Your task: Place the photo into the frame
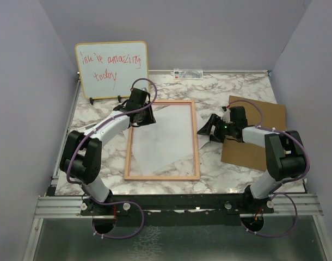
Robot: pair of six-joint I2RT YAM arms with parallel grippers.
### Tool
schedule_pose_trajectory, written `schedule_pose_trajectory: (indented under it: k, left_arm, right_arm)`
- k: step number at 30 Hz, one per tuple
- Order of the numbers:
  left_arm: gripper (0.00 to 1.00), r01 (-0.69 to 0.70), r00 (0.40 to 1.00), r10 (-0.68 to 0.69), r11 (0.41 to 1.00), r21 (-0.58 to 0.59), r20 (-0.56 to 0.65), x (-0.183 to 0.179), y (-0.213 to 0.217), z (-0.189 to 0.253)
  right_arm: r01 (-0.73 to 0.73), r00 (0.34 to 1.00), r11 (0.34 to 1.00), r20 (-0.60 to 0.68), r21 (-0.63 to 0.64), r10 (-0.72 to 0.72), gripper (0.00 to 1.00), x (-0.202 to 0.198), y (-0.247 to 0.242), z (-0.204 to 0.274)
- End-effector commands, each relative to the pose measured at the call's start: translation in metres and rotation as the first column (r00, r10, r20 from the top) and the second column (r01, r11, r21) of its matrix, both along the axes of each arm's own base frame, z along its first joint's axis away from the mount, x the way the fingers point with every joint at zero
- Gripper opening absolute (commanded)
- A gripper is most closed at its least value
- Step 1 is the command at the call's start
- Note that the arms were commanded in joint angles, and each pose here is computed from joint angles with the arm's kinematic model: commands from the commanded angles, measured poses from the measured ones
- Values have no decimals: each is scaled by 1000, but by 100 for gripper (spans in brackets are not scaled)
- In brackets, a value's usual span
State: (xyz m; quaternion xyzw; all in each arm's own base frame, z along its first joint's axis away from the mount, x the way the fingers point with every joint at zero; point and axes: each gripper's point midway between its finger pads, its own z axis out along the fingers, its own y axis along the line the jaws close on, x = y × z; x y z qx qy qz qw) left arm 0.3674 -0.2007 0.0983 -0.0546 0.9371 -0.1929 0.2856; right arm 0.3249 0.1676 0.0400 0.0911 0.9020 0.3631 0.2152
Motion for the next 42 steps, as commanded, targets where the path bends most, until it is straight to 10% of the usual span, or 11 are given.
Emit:
schedule_pose_trajectory:
  k: [1,16,26,42]
  left_arm:
    - [37,-68,998,67,992,103,15,5,25,1]
    - [42,-168,986,169,984,64,-1,19,58,5]
    - [48,-245,969,246,967,70,-9,20,81,1]
    - [66,-311,950,311,949,53,6,24,112,10]
  right_arm:
    - [-17,997,998,-71,57,21,77,-19,6,-17]
    - [136,983,951,81,277,-164,62,-4,8,16]
    - [178,965,952,143,250,-218,1,14,1,15]
    - [-117,871,804,449,583,-199,1,4,26,123]
